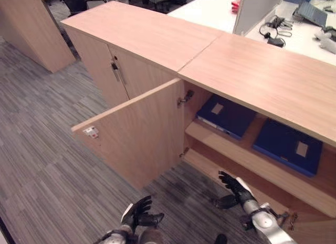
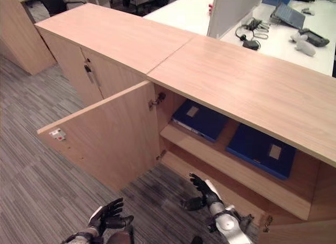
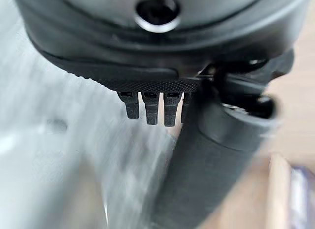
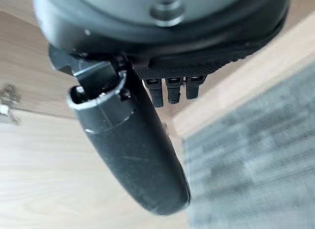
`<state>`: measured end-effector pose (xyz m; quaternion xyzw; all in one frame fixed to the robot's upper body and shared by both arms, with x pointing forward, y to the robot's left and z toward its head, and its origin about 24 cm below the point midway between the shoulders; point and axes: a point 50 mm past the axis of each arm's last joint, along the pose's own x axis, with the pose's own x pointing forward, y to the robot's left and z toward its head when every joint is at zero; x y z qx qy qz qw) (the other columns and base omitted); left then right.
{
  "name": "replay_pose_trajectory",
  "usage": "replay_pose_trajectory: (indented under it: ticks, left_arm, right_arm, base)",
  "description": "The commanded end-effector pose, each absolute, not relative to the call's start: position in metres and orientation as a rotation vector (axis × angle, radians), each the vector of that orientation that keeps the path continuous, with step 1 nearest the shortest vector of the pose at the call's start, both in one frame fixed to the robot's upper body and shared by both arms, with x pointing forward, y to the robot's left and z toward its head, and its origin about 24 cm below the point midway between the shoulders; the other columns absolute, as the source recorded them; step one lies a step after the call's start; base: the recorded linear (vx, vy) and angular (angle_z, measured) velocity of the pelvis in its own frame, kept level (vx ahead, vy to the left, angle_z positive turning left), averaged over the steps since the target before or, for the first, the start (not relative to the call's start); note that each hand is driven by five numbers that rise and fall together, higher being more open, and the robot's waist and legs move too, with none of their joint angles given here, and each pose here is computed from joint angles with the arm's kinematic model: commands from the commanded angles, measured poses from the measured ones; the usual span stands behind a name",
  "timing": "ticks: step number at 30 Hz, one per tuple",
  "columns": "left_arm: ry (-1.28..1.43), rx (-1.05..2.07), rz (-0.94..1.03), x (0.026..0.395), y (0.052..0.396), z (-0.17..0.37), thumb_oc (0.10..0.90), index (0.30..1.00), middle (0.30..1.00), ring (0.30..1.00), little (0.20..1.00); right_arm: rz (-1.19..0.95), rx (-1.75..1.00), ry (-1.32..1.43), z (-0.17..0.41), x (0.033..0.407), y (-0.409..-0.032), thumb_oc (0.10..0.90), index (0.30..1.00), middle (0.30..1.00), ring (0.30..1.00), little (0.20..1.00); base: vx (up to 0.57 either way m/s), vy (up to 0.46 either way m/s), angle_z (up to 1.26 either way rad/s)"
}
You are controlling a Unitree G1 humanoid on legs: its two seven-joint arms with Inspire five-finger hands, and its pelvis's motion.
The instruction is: Put the empty folder in the office cabinet
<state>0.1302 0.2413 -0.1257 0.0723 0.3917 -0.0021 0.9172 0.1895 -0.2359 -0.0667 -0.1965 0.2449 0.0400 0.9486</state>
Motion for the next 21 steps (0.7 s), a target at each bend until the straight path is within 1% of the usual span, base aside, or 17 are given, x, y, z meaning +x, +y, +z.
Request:
replay_pose_trajectory:
  ticks: [1, 4, 9, 12, 14, 16, 21]
  left_arm:
    - [0.625, 0.12, 0.004, 0.157, 0.253, -0.099, 0.8, 0.9, 0.9, 0.9, 0.9]
    - [0.586, 0.137, -0.028, 0.163, 0.254, -0.09, 0.8, 0.9, 0.9, 0.9, 0.9]
    - [0.52, 0.133, -0.026, 0.176, 0.26, -0.077, 0.8, 0.9, 0.9, 0.9, 0.9]
    - [0.482, 0.12, -0.043, 0.186, 0.254, -0.072, 0.8, 0.9, 0.9, 0.9, 0.9]
    - [0.466, 0.114, -0.056, 0.189, 0.251, -0.069, 0.8, 0.9, 0.9, 0.9, 0.9]
    - [0.458, 0.13, -0.068, 0.19, 0.251, -0.068, 0.8, 0.9, 0.9, 0.9, 0.9]
    - [0.435, 0.105, -0.052, 0.19, 0.248, -0.066, 0.8, 0.9, 0.9, 0.9, 0.9]
  right_arm:
    - [0.062, -0.351, 0.272, -0.031, 0.227, -0.231, 0.8, 0.9, 0.9, 0.9, 0.9]
    - [0.027, -0.318, 0.29, -0.035, 0.225, -0.231, 0.8, 0.9, 0.9, 0.9, 0.9]
    - [0.014, -0.26, 0.296, -0.04, 0.231, -0.215, 0.8, 0.9, 0.9, 0.9, 0.9]
    - [0.002, -0.225, 0.305, -0.043, 0.228, -0.215, 0.8, 0.9, 0.9, 0.9, 0.9]
    - [0.006, -0.227, 0.31, -0.044, 0.225, -0.218, 0.8, 0.9, 0.9, 0.9, 0.9]
    - [0.016, -0.24, 0.353, -0.052, 0.212, -0.222, 0.8, 0.9, 0.9, 0.9, 0.9]
    - [0.004, -0.239, 0.43, -0.066, 0.195, -0.227, 0.8, 0.9, 0.9, 0.9, 0.9]
  base:
    - [0.02, 0.164, 0.66]
    - [0.0, 0.17, 0.73]
    - [-0.02, 0.168, 0.45]
    - [0.03, 0.151, 0.38]
    - [0.08, 0.066, 0.93]
    - [0.1, -0.062, 0.86]
    - [0.08, -0.042, 0.36]
